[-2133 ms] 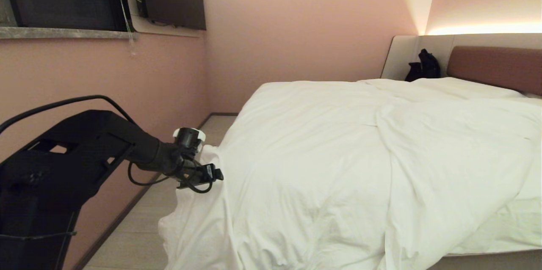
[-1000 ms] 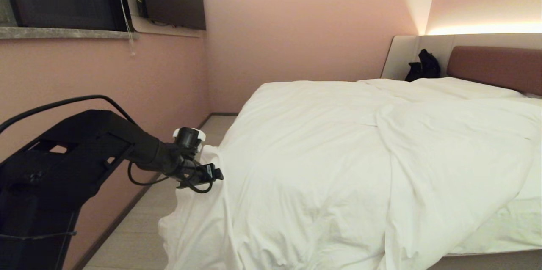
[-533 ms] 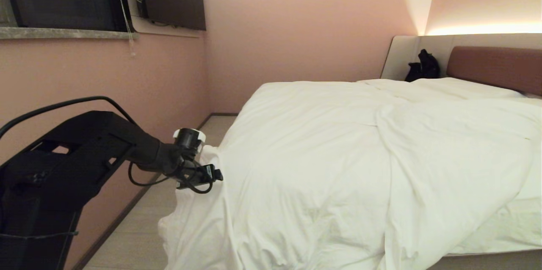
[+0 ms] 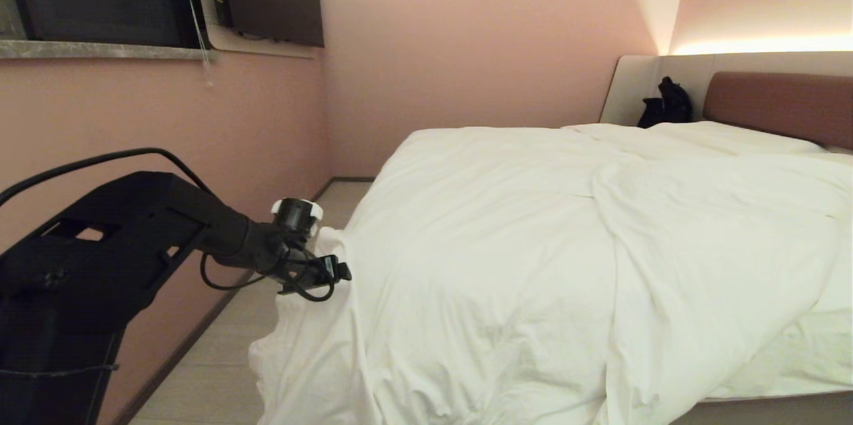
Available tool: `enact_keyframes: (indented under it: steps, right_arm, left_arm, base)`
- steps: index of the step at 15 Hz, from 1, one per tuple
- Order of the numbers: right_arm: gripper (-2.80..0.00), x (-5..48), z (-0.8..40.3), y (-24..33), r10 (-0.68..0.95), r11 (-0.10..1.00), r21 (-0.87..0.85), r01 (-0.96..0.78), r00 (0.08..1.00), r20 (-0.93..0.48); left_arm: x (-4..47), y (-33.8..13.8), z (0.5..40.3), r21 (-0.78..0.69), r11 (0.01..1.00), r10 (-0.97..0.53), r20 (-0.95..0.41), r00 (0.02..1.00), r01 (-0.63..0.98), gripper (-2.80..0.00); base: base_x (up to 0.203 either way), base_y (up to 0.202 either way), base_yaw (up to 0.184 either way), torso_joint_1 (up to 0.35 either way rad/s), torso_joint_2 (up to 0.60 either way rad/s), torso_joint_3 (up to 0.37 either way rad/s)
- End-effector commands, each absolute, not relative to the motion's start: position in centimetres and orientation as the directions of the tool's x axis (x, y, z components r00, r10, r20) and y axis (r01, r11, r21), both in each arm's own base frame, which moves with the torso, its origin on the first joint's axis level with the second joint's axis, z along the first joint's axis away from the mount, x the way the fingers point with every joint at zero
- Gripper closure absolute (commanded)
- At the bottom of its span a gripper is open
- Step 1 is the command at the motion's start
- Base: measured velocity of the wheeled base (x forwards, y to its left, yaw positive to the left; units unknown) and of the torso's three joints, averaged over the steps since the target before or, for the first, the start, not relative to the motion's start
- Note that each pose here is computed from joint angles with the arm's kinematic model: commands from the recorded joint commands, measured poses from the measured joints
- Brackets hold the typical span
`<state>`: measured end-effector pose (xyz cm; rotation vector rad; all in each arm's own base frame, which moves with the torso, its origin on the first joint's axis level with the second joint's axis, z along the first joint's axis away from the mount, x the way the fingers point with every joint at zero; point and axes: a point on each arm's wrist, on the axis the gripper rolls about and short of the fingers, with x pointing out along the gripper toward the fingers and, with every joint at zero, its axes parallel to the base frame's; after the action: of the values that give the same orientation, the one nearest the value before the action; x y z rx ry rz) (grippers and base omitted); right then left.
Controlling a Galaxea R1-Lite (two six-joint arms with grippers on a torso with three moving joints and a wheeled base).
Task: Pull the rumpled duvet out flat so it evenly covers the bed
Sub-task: Flatten the corners of the folded blanket
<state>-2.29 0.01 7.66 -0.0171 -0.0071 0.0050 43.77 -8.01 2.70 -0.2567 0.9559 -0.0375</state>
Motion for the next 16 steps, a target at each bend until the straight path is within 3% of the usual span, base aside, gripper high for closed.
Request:
enact_keyframes:
  steps: [1, 16]
  right_arm:
    - [0.0, -2.3, 7.7, 0.0, 0.006, 1.0, -0.018, -0.006, 1.0, 0.008]
    - [0.0, -2.3, 7.7, 0.0, 0.003, 1.0, -0.009, -0.003, 1.0, 0.008]
  left_arm:
    - [43.7, -8.0, 3.4, -0.239, 0.968, -0.148, -0.792, 0.592, -0.079, -2.8]
    - [45.1, -9.4, 0.7, -0.153, 0.984, -0.083, -0.853, 0.515, -0.095, -2.8]
  base:
    - [0.0, 0.0, 0.0, 0.0, 0.0, 0.0]
    - [0.0, 0.0, 0.0, 0.0, 0.0, 0.0]
